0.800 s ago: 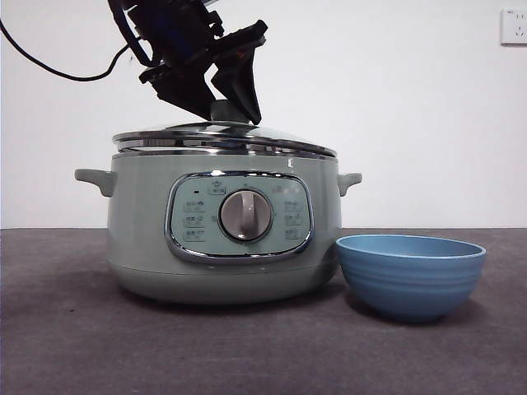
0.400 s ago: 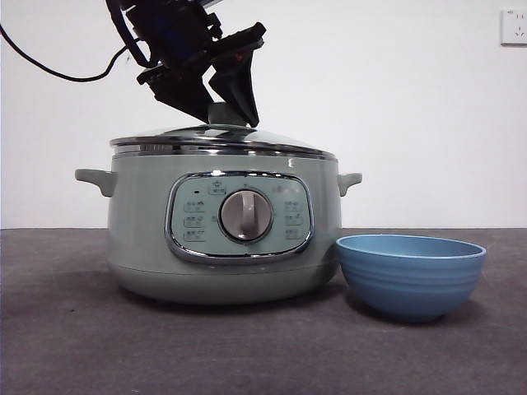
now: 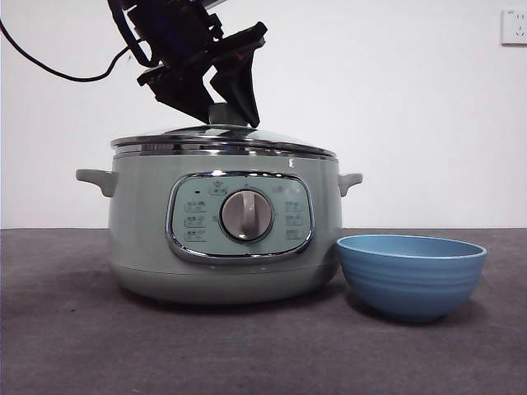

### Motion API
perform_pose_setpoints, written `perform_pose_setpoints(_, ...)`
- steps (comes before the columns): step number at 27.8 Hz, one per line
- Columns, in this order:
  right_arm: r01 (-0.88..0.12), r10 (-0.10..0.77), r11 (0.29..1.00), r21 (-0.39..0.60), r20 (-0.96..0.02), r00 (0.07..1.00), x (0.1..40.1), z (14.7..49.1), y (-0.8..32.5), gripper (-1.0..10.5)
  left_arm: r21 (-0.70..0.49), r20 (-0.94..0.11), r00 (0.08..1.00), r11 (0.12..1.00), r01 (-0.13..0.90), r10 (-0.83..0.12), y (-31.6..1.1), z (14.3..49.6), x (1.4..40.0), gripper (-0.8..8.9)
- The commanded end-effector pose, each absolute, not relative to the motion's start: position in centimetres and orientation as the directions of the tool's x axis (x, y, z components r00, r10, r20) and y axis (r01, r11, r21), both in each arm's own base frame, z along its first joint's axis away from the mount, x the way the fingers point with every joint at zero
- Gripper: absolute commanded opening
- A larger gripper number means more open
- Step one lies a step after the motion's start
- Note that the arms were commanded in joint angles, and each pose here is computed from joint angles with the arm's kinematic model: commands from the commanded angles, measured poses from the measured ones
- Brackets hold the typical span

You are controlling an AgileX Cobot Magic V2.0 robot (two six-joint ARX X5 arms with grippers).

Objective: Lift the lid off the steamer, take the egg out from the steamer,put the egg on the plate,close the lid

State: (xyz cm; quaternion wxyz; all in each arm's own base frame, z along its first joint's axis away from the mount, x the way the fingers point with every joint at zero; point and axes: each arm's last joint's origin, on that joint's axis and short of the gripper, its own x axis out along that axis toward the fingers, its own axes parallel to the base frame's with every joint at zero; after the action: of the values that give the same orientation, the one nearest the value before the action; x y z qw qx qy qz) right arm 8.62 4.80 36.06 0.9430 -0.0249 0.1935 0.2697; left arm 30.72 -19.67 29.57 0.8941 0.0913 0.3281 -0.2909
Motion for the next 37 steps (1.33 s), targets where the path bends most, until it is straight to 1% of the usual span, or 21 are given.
perform_pose_setpoints(1, -0.518, 0.502, 0.853, 0.064, -0.369, 0.782, 8.6, 36.2, 4.8, 4.1, -0.051, -0.685, 0.586, 0.830, 0.555, -0.433, -19.6, 28.2, 31.1, 4.40)
perform_pose_setpoints(8, -0.517, 0.499, 0.854, 0.065, -0.386, 0.776, 8.5, 36.0, 4.7, 4.1, -0.034, -0.669, 0.615, 0.844, 0.536, -0.418, -19.6, 28.3, 31.3, 4.40)
perform_pose_setpoints(15, -0.517, 0.499, 0.854, 0.065, -0.387, 0.775, 8.5, 36.0, 4.7, 4.1, -0.035, -0.663, 0.619, 0.844, 0.534, -0.420, -19.6, 28.6, 31.2, 4.40)
perform_pose_setpoints(24, -0.517, 0.499, 0.854, 0.065, -0.387, 0.775, 8.5, 36.0, 4.7, 4.1, -0.033, -0.592, 0.670, 0.844, 0.536, -0.448, -18.7, 31.5, 29.8, 4.40)
perform_pose_setpoints(30, -0.517, 0.499, 0.854, 0.065, -0.388, 0.775, 8.5, 36.0, 4.7, 4.1, -0.034, -0.540, 0.699, 0.842, 0.539, -0.469, -17.6, 34.2, 28.0, 4.40)
perform_pose_setpoints(35, -0.520, 0.501, 0.852, 0.067, -0.392, 0.772, 8.5, 36.0, 4.8, 4.1, -0.038, -0.552, 0.685, 0.835, 0.548, -0.475, -15.6, 36.8, 24.5, 4.40)
perform_pose_setpoints(37, -0.542, 0.525, 0.837, 0.079, -0.400, 0.751, 8.5, 35.9, 4.8, 4.1, -0.052, -0.563, 0.668, 0.828, 0.558, -0.486, -14.6, 37.7, 22.8, 4.40)
